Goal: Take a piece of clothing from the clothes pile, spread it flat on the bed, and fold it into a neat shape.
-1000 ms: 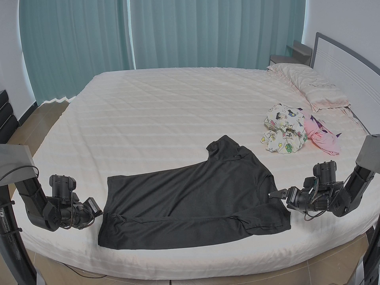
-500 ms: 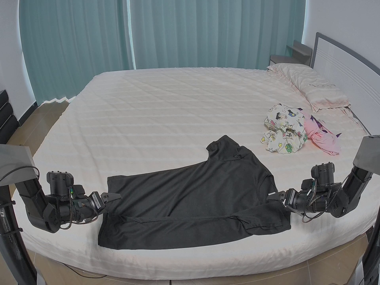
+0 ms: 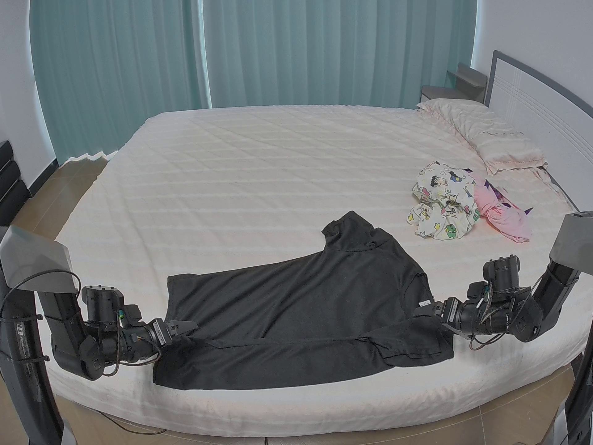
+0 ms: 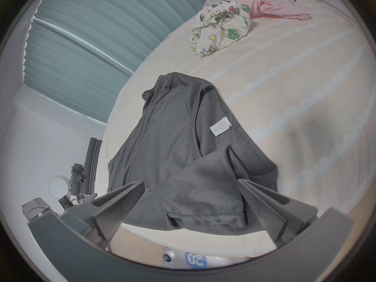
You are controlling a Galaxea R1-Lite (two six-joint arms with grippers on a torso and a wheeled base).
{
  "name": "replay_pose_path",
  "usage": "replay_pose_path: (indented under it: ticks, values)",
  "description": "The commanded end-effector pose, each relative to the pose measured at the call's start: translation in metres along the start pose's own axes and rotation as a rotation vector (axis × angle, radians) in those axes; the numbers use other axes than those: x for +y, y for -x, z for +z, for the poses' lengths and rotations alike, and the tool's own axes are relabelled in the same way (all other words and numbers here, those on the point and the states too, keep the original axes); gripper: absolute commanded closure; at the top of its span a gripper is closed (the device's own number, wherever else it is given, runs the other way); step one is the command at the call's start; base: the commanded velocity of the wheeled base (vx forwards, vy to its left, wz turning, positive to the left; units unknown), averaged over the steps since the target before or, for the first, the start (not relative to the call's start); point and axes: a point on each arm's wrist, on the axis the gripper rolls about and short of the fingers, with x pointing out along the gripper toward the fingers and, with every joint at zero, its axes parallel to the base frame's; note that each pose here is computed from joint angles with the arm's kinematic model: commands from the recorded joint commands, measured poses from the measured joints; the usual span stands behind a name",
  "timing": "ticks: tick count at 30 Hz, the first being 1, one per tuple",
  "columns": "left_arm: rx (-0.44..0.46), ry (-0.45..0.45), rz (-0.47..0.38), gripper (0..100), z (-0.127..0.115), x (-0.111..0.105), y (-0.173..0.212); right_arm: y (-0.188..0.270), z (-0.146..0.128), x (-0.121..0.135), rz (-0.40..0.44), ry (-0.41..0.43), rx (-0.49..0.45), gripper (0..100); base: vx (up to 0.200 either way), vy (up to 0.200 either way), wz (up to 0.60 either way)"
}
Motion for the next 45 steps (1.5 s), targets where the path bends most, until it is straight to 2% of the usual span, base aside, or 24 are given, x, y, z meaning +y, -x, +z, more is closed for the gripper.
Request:
replay_pose_path:
  ticks: [1, 8, 9, 15, 20, 30, 42, 45]
  values:
    - [0.011, 0.006, 0.007, 0, -0.003, 0.002, -0.002, 0.000, -0.001, 0.000, -0.001, 0.000, 0.003, 0, 0.000, 0.000, 0.00]
    - [-0.008, 0.006, 0.028, 0, -0.001, 0.003, -0.002, 0.001, -0.001, 0.000, -0.001, 0.001, 0.000, 0, 0.000, 0.000, 0.00]
    - [-0.019, 0.006, 0.041, 100, 0.000, 0.004, -0.003, 0.001, -0.001, 0.000, -0.001, 0.001, 0.000, 0, 0.000, 0.000, 0.00]
    - [-0.029, 0.002, 0.066, 100, 0.000, 0.006, -0.001, 0.001, -0.001, 0.000, -0.003, -0.001, -0.002, 0, 0.000, 0.000, 0.00]
    - [-0.009, -0.063, 0.084, 100, -0.005, 0.009, -0.002, 0.001, -0.001, 0.000, -0.004, -0.001, -0.003, 0, 0.000, 0.000, 0.00]
    - [-0.068, -0.039, 0.167, 100, -0.001, 0.014, 0.013, 0.002, 0.001, 0.001, 0.005, 0.007, -0.033, 0, 0.000, 0.000, 0.00]
    - [-0.088, -0.018, 0.173, 100, 0.003, 0.017, 0.016, 0.000, 0.000, -0.003, 0.032, 0.030, -0.079, 0, 0.000, 0.000, 0.00]
    - [-0.090, -0.006, 0.173, 100, 0.003, 0.017, 0.016, -0.005, 0.002, -0.005, 0.033, 0.063, -0.075, 0, 0.000, 0.000, 0.00]
